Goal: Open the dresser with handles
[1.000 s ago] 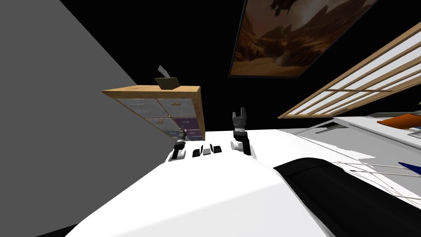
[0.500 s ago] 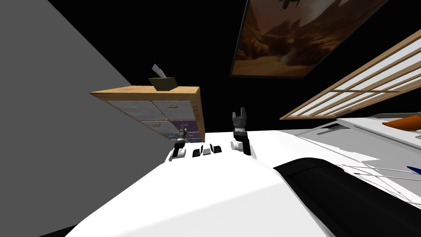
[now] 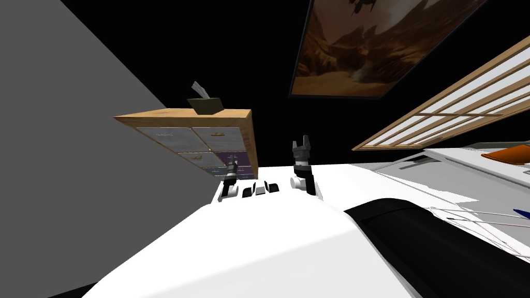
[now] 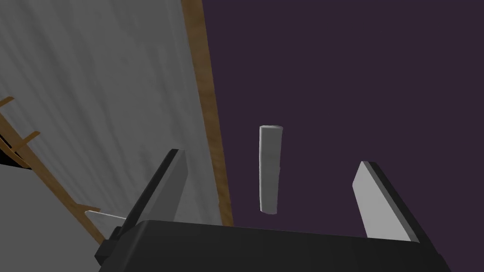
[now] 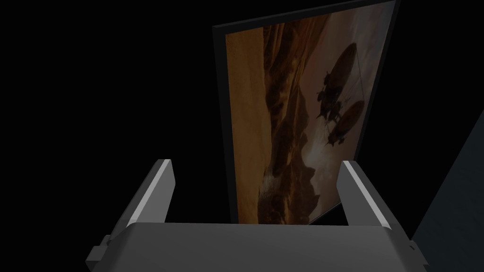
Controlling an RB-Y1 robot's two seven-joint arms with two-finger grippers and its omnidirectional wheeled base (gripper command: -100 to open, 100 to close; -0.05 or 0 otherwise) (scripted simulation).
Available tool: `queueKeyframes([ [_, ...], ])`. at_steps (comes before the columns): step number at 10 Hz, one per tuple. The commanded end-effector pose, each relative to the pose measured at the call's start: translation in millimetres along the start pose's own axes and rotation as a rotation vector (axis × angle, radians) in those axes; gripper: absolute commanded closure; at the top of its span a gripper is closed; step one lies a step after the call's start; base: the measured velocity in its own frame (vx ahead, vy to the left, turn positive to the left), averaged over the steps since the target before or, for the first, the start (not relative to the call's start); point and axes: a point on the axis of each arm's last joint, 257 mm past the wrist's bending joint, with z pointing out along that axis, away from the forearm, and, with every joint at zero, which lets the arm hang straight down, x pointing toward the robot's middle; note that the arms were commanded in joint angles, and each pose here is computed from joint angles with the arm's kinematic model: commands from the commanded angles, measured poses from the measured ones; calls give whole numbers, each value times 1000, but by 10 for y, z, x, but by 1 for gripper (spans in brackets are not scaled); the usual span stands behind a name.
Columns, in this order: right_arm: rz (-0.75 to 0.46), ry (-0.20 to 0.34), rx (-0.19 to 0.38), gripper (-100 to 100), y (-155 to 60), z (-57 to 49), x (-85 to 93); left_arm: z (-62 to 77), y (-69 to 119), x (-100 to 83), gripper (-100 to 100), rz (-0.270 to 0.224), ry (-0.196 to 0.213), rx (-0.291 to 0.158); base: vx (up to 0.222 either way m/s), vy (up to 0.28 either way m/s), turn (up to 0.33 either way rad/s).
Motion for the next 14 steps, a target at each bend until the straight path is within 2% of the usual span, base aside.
queueKeyframes([
  [1,0,0,0,0,0,0,0,78,-88,-9,-100,1,-3,0,92,6,-14],
  [2,0,0,0,0,0,-1,0,55,-71,-6,-100,1,-2,1,44,3,-2],
  [3,0,0,0,0,0,0,0,8,-9,-1,100,0,0,0,-34,2,22],
  [5,0,0,0,0,0,0,0,28,-91,-2,100,-1,2,4,-73,-3,12],
  [8,0,0,0,0,0,1,1,15,-140,4,100,-1,5,6,-192,34,3],
  [10,0,0,0,0,0,0,0,-41,-83,20,100,-3,8,-10,-104,3,3],
  [13,0,0,0,0,0,1,1,-86,-146,18,100,-2,11,1,-199,16,21],
  [14,0,0,0,0,0,1,1,-39,-192,16,-100,-3,9,-12,-94,22,-14],
])
